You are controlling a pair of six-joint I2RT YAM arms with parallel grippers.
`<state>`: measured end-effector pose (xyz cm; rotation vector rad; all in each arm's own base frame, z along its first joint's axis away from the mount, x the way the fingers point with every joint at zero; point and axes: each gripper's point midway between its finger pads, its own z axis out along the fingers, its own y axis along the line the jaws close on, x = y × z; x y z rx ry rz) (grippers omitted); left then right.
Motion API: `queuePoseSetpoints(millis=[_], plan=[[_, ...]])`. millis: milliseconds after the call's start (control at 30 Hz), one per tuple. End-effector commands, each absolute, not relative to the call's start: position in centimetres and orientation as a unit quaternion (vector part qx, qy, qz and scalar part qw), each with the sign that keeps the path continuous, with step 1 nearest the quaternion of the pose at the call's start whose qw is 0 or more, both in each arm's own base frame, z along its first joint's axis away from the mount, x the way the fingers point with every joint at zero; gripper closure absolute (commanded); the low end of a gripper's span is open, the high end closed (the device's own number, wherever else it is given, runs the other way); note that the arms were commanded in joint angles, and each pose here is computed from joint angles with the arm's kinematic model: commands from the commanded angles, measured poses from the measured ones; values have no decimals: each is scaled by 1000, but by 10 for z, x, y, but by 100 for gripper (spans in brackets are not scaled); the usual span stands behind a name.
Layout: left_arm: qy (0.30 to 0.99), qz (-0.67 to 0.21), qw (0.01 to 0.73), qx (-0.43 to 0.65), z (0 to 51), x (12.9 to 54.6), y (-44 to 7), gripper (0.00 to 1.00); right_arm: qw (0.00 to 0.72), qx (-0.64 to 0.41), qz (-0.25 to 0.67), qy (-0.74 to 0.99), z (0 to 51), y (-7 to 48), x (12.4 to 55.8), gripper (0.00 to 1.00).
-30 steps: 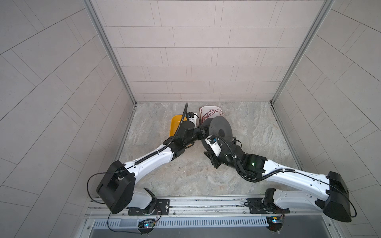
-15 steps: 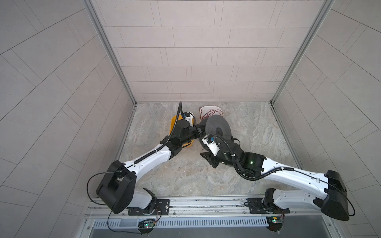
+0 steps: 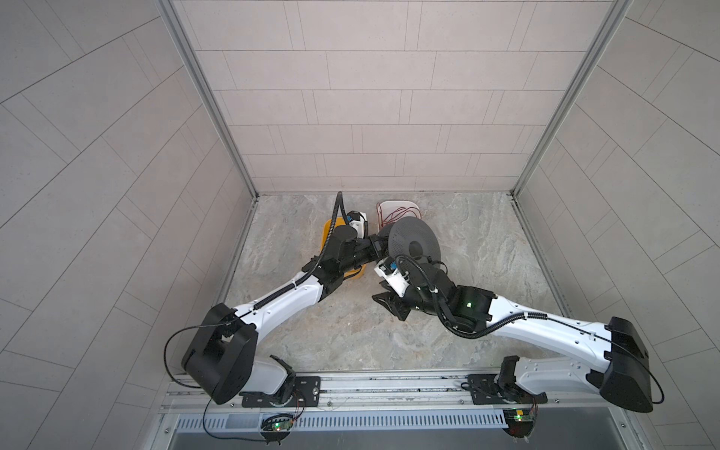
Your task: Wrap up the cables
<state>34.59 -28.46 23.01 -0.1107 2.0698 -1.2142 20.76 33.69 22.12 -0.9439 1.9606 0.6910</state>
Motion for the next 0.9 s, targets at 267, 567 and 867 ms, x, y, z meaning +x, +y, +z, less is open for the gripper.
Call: queuePoseSetpoints(millis=[267, 567, 867], plan=[[759, -529, 378, -40, 263, 354, -286, 100, 396, -415, 337, 746, 251, 343, 178, 51], [747, -548, 374, -46, 270, 358, -279, 100, 390, -419, 385, 724, 286, 328, 151, 47], [737, -562, 375, -31, 278, 358, -277, 100, 481, -327, 319, 748, 325, 261, 178, 47]])
